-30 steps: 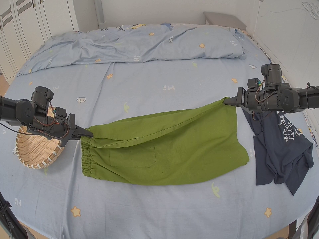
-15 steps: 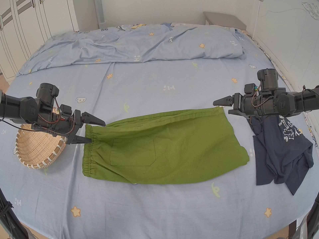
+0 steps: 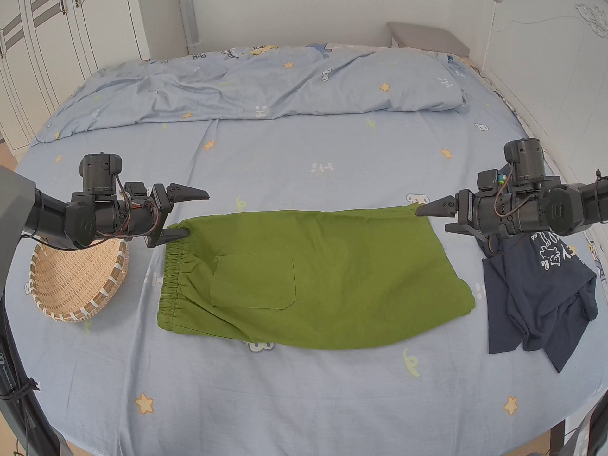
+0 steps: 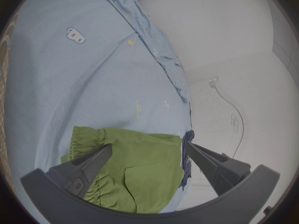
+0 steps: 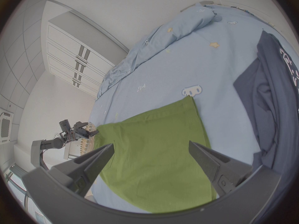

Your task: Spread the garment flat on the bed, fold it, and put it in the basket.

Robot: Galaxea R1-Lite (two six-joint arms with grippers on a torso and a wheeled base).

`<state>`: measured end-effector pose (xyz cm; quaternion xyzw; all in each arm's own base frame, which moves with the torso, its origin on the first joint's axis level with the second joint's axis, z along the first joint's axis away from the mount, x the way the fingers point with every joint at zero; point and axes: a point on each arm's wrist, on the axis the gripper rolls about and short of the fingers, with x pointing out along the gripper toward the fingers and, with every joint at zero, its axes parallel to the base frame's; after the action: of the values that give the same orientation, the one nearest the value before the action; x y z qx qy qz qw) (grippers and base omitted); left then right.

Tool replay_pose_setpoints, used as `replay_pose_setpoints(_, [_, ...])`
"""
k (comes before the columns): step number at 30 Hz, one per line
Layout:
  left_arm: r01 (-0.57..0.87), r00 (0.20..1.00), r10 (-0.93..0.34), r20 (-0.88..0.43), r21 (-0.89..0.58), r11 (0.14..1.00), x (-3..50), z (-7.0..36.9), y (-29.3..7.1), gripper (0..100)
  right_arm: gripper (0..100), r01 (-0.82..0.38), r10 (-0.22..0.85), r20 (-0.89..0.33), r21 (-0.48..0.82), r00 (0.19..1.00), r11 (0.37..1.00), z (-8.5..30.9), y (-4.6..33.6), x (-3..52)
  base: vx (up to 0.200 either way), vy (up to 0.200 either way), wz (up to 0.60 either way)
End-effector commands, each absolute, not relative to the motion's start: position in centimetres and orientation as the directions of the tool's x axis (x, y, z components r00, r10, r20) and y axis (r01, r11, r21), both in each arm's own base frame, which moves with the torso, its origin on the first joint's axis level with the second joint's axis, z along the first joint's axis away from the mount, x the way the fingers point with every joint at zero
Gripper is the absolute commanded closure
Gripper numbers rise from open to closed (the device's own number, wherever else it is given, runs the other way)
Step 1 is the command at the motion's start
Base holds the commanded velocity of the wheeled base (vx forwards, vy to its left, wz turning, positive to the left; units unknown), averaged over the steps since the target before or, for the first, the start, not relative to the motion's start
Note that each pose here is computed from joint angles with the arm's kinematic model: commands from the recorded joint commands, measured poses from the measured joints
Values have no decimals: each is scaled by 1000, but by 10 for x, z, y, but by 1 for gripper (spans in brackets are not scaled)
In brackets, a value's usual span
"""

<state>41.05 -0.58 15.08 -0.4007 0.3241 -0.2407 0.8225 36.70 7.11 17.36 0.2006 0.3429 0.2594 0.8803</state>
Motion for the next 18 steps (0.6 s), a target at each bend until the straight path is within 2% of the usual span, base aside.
replay_pose_setpoints(1, [69, 678, -638, -365, -832, 550, 414, 127, -1, 0, 0, -335, 597, -480, 525, 643, 783, 192, 65, 327, 0, 0, 0])
replay_pose_setpoints(4, [104, 677, -649, -348, -827, 553, 397, 142, -4, 0, 0, -345, 602, -467, 525, 648, 778, 192, 65, 317, 0, 0, 0])
replay_pose_setpoints(10, [216, 686, -657, -312, -775, 594, 330, 180, -9, 0, 0, -392, 613, -393, 510, 685, 766, 202, 61, 294, 0, 0, 0])
replay_pose_setpoints(15, [170, 673, -649, -354, -781, 601, 285, 170, -9, 0, 0, -397, 607, -373, 503, 702, 768, 212, 56, 284, 0, 0, 0])
replay_pose_setpoints(17, [167, 672, -649, -356, -781, 601, 284, 170, -9, 0, 0, -397, 607, -373, 503, 702, 768, 212, 56, 284, 0, 0, 0])
replay_pose_setpoints(18, [130, 658, -644, -389, -785, 606, 271, 156, -7, 0, 0, -405, 613, -369, 502, 699, 764, 214, 57, 279, 0, 0, 0])
